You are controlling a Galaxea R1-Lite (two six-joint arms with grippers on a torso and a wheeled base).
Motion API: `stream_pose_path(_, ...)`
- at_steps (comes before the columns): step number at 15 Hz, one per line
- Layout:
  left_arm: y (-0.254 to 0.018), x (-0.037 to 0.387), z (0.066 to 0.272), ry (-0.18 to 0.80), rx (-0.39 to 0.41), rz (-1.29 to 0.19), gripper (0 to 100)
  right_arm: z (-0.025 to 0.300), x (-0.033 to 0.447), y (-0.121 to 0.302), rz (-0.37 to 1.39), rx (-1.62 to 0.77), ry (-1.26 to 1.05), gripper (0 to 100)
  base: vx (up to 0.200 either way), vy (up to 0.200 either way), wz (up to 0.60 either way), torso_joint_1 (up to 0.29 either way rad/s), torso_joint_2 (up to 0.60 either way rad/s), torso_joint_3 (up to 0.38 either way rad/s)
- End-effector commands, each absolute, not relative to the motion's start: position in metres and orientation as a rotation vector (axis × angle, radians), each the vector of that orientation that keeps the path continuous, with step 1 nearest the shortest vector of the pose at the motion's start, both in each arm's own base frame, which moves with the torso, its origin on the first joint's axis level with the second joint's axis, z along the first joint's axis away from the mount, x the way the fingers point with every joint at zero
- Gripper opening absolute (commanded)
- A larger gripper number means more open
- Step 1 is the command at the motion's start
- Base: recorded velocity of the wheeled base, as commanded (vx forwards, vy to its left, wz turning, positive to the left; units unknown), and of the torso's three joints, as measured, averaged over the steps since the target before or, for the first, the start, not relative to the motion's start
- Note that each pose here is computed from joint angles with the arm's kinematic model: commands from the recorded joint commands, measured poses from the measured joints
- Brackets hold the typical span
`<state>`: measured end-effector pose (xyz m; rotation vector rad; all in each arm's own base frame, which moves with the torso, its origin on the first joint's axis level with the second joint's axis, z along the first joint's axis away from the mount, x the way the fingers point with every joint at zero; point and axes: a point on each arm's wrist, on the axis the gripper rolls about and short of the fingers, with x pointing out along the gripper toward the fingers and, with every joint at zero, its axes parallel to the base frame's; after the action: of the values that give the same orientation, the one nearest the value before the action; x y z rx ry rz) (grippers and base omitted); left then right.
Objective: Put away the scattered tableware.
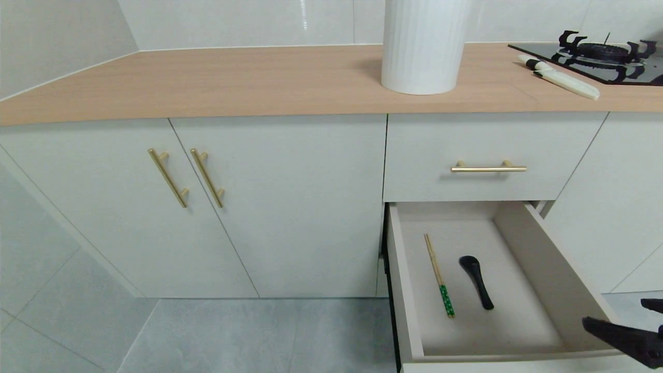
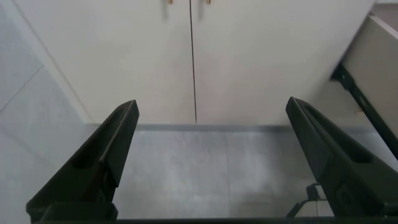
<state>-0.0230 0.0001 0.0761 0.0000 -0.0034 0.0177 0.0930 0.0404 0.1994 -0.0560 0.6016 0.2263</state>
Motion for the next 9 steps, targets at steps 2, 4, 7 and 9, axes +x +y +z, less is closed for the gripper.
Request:
stream_pose_path(2, 0.000, -0.023, 0.076, -0.003, 0.000, 0.018, 100, 0.190, 0.093, 0.046, 0.260, -0.105, 0.699, 100, -0.100, 0.000, 0.00, -0.001, 0.00, 0.001)
stream_pose_path(4, 0.000, -0.023, 0.076, -0.003, 0.000, 0.018, 100, 0.177, 0.103, 0.052, 0.258, -0.147, 0.824, 100, 0.000, 0.000, 0.00, 0.000, 0.00, 0.000)
stream_pose_path(7, 0.000, -0.023, 0.076, -0.003, 0.000, 0.018, 100, 0.156, 0.119, 0.062, 0.274, -0.163, 0.962, 100, 0.000, 0.000, 0.00, 0.000, 0.00, 0.000)
stream_pose_path(9, 0.000, -0.023, 0.076, -0.003, 0.000, 0.018, 100, 0.143, 0.133, 0.070, 0.240, -0.139, 1.046, 100, 0.000, 0.000, 0.00, 0.000, 0.00, 0.000)
